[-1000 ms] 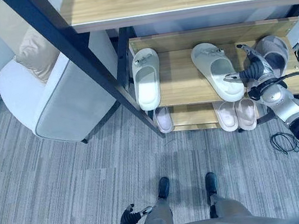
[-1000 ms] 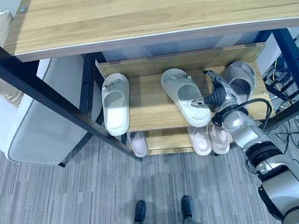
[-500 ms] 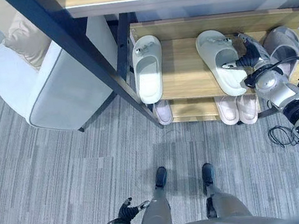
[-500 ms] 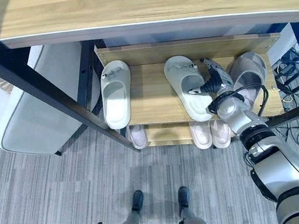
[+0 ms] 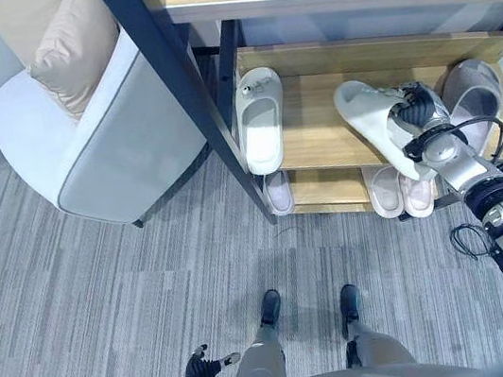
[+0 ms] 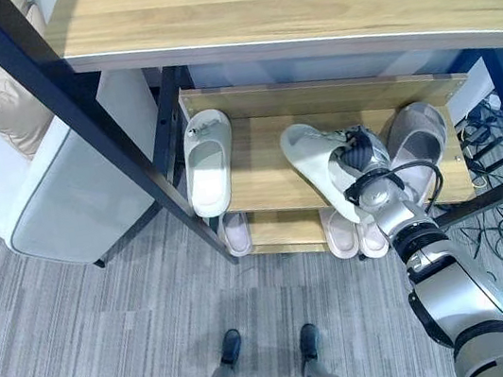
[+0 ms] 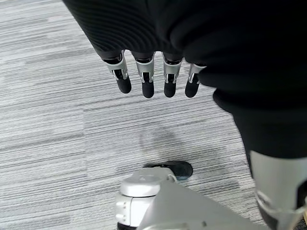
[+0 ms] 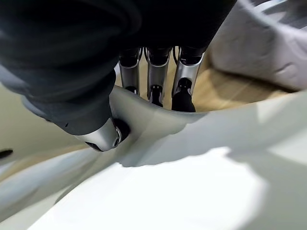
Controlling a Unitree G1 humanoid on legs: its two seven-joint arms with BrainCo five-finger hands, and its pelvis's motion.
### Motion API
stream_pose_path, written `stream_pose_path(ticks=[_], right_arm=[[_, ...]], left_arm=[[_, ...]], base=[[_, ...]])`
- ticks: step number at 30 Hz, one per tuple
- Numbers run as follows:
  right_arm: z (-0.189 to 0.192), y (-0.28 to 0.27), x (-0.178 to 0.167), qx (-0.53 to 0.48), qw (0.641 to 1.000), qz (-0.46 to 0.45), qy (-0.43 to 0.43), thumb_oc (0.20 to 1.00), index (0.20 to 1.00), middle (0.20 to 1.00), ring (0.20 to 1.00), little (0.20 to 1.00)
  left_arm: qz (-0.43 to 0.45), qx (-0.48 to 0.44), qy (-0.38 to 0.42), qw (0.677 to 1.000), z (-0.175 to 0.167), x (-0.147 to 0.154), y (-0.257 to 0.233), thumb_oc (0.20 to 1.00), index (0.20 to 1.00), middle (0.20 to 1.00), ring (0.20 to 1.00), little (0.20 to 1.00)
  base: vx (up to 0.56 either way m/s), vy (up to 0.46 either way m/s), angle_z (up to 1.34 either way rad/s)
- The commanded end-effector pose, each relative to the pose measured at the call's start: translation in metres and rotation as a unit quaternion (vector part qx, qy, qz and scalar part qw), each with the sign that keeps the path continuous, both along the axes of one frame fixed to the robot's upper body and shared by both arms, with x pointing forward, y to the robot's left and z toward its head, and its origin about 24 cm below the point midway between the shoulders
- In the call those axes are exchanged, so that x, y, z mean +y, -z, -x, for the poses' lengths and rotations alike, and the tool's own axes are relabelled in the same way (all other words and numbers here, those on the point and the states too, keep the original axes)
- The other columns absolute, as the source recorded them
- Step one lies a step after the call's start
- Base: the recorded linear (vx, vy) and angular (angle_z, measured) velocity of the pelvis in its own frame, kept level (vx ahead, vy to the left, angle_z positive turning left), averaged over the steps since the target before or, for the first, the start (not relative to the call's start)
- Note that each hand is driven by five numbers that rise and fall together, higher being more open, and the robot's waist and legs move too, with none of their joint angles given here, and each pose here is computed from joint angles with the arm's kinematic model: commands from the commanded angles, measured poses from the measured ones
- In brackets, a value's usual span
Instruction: Arrange the slippers neatly on the shoe rack.
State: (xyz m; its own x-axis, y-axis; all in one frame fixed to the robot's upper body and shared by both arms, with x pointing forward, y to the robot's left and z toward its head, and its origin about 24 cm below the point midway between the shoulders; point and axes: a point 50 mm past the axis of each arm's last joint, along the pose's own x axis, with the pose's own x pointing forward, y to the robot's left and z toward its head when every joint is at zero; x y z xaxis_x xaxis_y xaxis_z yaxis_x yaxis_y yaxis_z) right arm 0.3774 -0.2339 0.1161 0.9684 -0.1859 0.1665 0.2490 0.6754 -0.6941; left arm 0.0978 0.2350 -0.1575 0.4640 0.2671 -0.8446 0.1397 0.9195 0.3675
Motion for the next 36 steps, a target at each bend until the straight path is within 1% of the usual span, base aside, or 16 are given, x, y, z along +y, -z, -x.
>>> stream_pose_path(ticks=[1,4,5,10,14,19,22,28,36], right_arm=[[-0.002,-0.022,-0.004,-0.066,0.997,-0.040,0.031,0.200,0.200,0.200,0.200,0.200],[-0.002,-0.022,-0.005,-0.066,0.997,-0.040,0.031,0.200,0.200,0.200,0.200,0.200],[-0.006,-0.021,0.005,-0.065,0.994,-0.084,0.032,0.200,0.200,0.200,0.200,0.200],[-0.013,-0.028,0.010,-0.066,0.992,-0.103,0.040,0.200,0.200,0.200,0.200,0.200],[-0.020,-0.031,0.016,-0.053,0.991,-0.120,0.039,0.200,0.200,0.200,0.200,0.200],[-0.025,-0.031,0.018,-0.037,0.990,-0.128,0.046,0.200,0.200,0.200,0.200,0.200],[-0.028,-0.029,0.017,-0.017,0.987,-0.151,0.054,0.200,0.200,0.200,0.200,0.200],[-0.032,-0.034,0.015,-0.010,0.978,-0.195,0.066,0.200,0.200,0.200,0.200,0.200],[-0.037,-0.045,0.021,-0.007,0.978,-0.201,0.058,0.200,0.200,0.200,0.200,0.200]], left_arm=[[-0.002,-0.016,-0.015,1.000,-0.022,0.001,-0.005,1.000,1.000,1.000,1.000,1.000],[-0.002,-0.016,-0.015,1.000,-0.022,0.001,-0.005,1.000,1.000,1.000,1.000,1.000],[-0.002,-0.017,-0.014,1.000,-0.027,0.001,-0.006,1.000,1.000,1.000,1.000,1.000],[-0.003,-0.018,-0.021,1.000,-0.028,0.004,-0.007,1.000,1.000,1.000,1.000,1.000],[-0.008,-0.009,-0.034,0.999,-0.022,0.010,-0.006,1.000,1.000,1.000,1.000,1.000],[-0.011,-0.005,-0.039,0.999,-0.020,0.014,-0.007,1.000,1.000,1.000,1.000,1.000],[-0.014,-0.011,-0.039,0.999,-0.026,0.018,-0.009,1.000,1.000,1.000,1.000,1.000],[-0.017,-0.019,-0.036,0.999,-0.032,0.020,-0.012,1.000,1.000,1.000,1.000,1.000],[-0.021,-0.021,-0.045,0.999,-0.034,0.026,-0.014,1.000,1.000,1.000,1.000,1.000]], base=[[0.00,0.066,-0.05],[0.00,0.032,0.01],[0.01,0.107,-0.01],[0.00,0.064,0.01],[-0.01,0.038,0.00],[0.00,0.008,0.00],[0.00,0.000,0.00],[0.00,0.023,0.06],[-0.01,0.024,0.07]])
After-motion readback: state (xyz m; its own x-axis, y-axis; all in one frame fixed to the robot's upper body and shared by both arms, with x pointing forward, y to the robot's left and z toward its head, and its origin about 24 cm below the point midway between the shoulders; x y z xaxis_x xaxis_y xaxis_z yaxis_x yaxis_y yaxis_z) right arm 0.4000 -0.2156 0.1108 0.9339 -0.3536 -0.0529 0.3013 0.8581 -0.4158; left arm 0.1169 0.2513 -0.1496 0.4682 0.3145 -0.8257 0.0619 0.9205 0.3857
